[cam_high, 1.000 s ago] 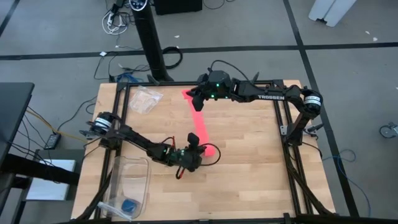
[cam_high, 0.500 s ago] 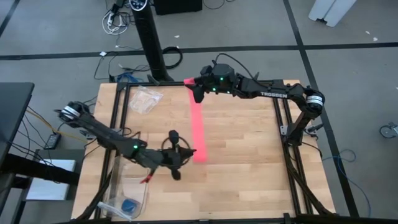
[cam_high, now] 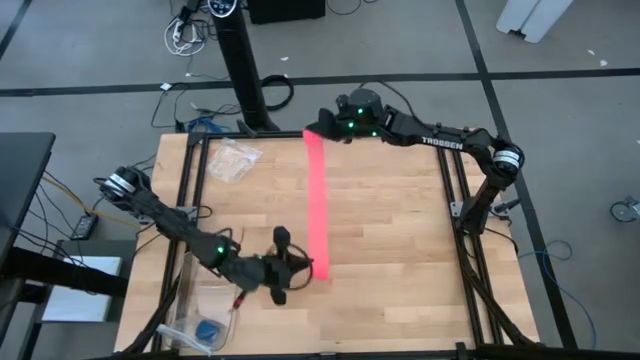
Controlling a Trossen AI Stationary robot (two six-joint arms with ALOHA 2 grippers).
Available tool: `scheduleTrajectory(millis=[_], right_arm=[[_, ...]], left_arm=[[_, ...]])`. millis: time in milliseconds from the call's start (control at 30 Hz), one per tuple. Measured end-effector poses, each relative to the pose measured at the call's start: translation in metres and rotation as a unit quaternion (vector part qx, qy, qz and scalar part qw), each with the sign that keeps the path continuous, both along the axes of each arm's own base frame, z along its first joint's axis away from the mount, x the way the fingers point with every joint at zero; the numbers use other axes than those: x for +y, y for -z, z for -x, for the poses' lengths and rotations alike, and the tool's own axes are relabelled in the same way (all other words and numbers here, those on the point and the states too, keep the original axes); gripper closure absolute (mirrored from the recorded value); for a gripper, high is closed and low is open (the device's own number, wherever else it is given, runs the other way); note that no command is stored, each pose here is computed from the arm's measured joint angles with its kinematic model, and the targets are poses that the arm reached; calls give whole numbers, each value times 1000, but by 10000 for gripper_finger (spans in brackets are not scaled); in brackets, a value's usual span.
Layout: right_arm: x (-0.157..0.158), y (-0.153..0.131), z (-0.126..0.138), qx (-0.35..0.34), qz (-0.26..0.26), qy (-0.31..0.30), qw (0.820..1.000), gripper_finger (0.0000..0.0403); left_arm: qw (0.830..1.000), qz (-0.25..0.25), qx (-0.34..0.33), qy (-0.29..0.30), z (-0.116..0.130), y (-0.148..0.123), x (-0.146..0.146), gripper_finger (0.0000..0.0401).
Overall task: Roll bandage
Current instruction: Roll the pink bandage
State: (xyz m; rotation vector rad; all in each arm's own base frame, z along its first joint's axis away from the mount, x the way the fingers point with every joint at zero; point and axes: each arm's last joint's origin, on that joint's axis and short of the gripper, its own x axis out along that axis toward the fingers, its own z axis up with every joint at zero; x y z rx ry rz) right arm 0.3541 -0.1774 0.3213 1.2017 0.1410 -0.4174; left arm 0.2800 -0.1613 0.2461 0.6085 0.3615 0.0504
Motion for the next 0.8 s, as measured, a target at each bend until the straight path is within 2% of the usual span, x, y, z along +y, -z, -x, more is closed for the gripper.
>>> scheduleTrajectory(millis=[167, 333, 433, 533, 633, 700, 800], right_arm=[[-17, 0, 9, -12, -40, 38, 998, 221], [-26, 1, 15, -18, -86, 71, 994, 221], [-27, 3, 16, -14, -92, 77, 993, 222], [-25, 3, 15, 0, -43, 26, 999, 221], [-21, 0, 15, 10, 44, -66, 997, 222], [-14, -8, 18, 3, 101, -128, 987, 223], [9, -26, 24, 2, 191, -190, 963, 225]], left_arm=[[1000, -6, 0, 17, -5, 15, -17, 391], [999, -1, -17, 44, -5, -1, -36, 391], [998, -4, -18, 58, -3, -12, -46, 391], [998, -3, -24, 60, -1, -23, -53, 391], [999, -12, -28, 43, 1, -36, -55, 391], [999, -13, -32, 26, 4, -49, -53, 391], [999, -1, -51, 13, 10, -74, -47, 391]])
